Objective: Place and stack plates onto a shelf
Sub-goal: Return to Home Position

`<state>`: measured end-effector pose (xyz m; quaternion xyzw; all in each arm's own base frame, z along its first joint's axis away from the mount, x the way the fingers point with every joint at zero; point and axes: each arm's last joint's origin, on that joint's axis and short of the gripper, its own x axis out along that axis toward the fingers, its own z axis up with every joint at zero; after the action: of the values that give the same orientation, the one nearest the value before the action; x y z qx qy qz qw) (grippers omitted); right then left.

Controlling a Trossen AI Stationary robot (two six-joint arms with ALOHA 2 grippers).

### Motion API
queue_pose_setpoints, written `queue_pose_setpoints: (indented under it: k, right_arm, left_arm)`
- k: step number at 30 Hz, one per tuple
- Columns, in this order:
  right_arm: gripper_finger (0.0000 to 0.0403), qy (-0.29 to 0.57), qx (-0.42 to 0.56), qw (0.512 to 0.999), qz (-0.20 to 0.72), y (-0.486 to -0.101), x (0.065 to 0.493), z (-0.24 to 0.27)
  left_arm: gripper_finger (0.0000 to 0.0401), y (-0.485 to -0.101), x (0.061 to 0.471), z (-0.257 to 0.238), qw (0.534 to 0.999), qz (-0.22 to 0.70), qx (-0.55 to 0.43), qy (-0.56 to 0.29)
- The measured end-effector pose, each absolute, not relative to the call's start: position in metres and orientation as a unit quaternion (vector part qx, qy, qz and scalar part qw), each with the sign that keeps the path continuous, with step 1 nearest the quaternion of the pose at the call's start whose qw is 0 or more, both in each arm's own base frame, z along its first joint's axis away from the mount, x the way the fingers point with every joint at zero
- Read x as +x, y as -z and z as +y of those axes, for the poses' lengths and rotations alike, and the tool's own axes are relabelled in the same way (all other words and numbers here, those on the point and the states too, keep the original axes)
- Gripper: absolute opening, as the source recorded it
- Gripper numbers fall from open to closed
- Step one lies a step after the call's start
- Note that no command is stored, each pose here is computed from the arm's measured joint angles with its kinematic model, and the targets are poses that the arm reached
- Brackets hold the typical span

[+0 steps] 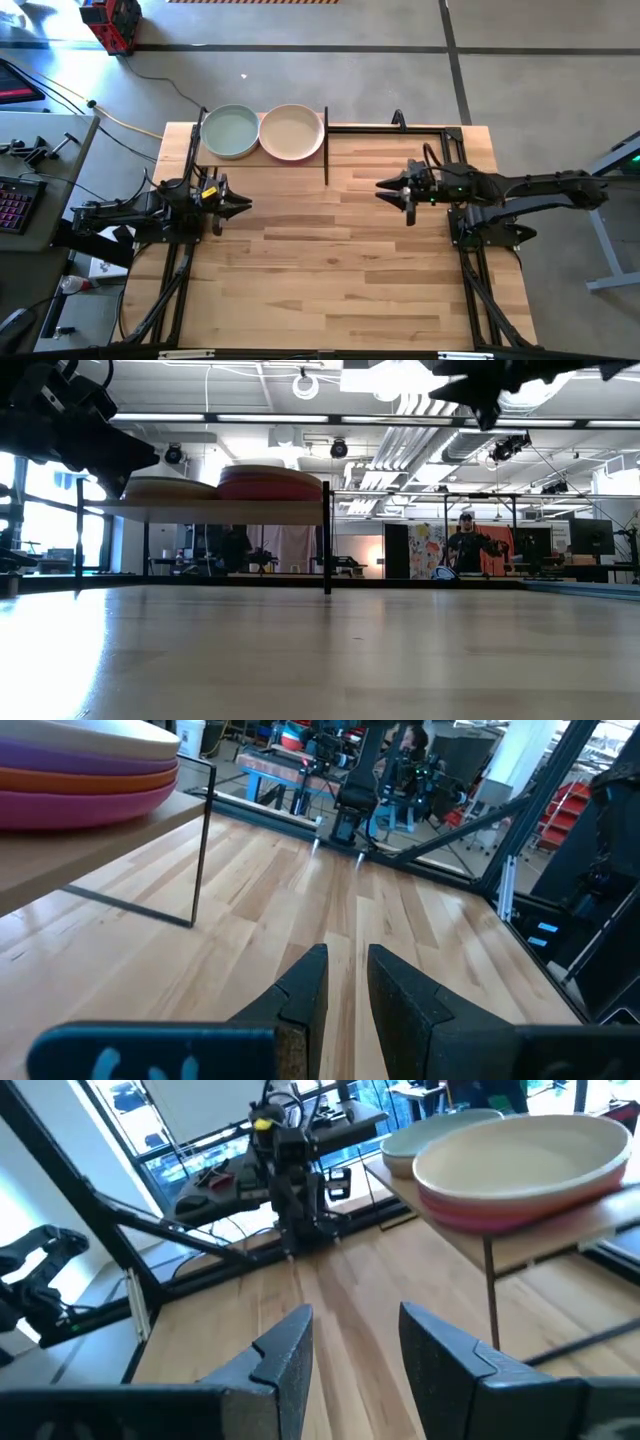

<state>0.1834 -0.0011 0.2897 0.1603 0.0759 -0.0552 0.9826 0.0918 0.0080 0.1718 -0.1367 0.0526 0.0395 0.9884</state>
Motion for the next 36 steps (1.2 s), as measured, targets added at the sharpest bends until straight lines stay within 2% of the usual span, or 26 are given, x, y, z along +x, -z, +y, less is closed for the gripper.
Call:
queue_pose_setpoints:
  k: [16, 25, 36]
  right_arm:
    - [0.0133, 0.025, 0.136, 0.990, 0.018, -0.228, 0.113, -0.001]
    - [0.0133, 0.019, 0.127, 0.992, -0.018, -0.210, 0.099, -0.001]
    - [0.0133, 0.019, 0.129, 0.991, -0.018, -0.190, 0.097, -0.001]
  left_arm:
    - [0.0062, -0.172, 0.092, 0.008, 0.988, 0.053, -0.137, -0.040]
    - [0.0062, -0.172, 0.092, 0.008, 0.988, 0.052, -0.137, -0.039]
    - [0.0062, -0.172, 0.092, 0.008, 0.988, 0.052, -0.137, -0.040]
